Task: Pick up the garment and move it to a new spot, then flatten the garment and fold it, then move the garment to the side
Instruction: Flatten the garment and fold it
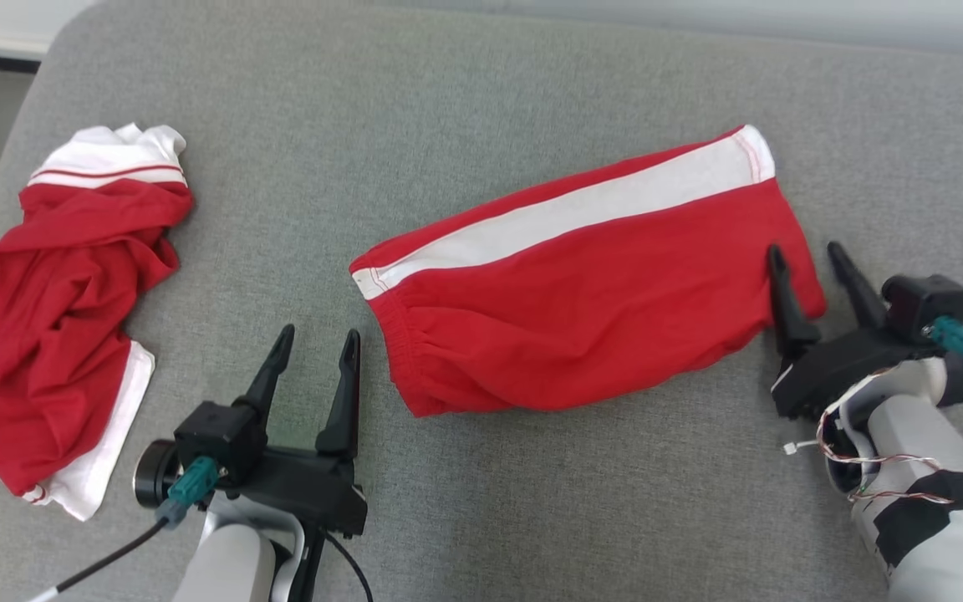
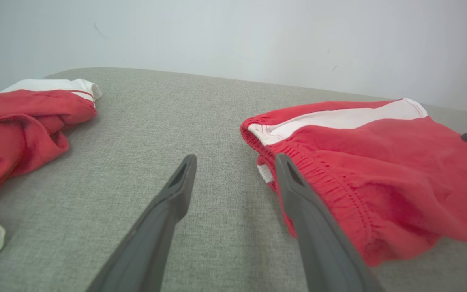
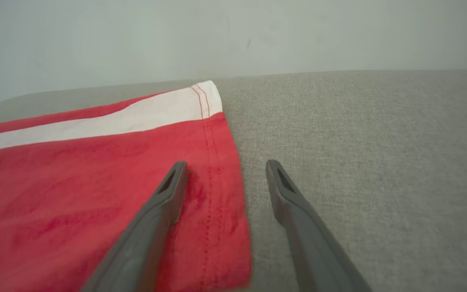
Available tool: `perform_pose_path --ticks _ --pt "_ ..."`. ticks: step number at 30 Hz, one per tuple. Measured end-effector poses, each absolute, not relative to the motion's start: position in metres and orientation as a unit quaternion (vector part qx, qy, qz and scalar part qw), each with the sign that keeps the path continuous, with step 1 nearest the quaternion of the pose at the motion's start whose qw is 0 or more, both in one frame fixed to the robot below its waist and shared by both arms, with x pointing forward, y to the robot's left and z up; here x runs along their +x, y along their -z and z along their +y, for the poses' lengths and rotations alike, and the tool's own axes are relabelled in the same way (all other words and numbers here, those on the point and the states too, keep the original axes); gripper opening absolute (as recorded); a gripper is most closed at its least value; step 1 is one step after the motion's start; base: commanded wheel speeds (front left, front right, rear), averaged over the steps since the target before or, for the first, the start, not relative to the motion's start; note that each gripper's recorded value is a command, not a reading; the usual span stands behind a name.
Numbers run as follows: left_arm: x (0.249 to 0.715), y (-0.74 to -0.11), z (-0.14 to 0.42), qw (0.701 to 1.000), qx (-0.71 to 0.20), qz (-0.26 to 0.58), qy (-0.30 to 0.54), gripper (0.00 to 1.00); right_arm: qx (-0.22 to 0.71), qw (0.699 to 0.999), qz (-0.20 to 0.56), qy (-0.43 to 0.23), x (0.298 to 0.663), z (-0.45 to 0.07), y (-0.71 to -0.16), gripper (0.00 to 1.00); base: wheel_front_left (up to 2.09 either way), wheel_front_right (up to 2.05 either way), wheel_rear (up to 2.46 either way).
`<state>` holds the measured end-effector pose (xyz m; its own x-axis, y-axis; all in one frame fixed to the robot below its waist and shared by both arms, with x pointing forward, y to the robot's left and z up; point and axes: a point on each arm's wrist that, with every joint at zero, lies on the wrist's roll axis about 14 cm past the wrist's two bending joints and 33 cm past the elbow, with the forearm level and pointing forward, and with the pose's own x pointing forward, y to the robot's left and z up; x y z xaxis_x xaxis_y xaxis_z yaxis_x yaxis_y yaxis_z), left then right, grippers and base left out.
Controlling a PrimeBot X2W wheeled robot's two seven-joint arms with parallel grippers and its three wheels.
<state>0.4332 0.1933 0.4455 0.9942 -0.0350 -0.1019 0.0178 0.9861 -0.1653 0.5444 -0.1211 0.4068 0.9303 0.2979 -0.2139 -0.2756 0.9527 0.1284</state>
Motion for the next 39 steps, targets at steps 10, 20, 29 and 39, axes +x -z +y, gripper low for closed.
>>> perform_pose_path --ticks 10,20,29,39 --pt "0.421 -0.448 0.193 0.995 -0.085 0.051 0.011 1.00 0.055 0.969 0.179 -0.159 0.526 -0.104 -0.384 0.33 0.00 0.00 0.00" --pt "0.407 -0.450 0.198 0.996 -0.079 0.051 0.002 1.00 0.081 0.969 0.181 -0.145 0.516 -0.106 -0.390 0.00 0.00 0.00 0.00" --pt "0.391 -0.447 0.186 0.995 -0.083 0.057 0.015 1.00 0.134 0.975 0.159 -0.081 0.481 -0.143 -0.399 0.00 0.00 0.00 0.00" --pt "0.384 -0.447 0.175 0.995 -0.075 0.056 0.031 1.00 0.144 0.978 0.146 -0.023 0.440 -0.182 -0.401 0.00 0.00 0.00 0.00"
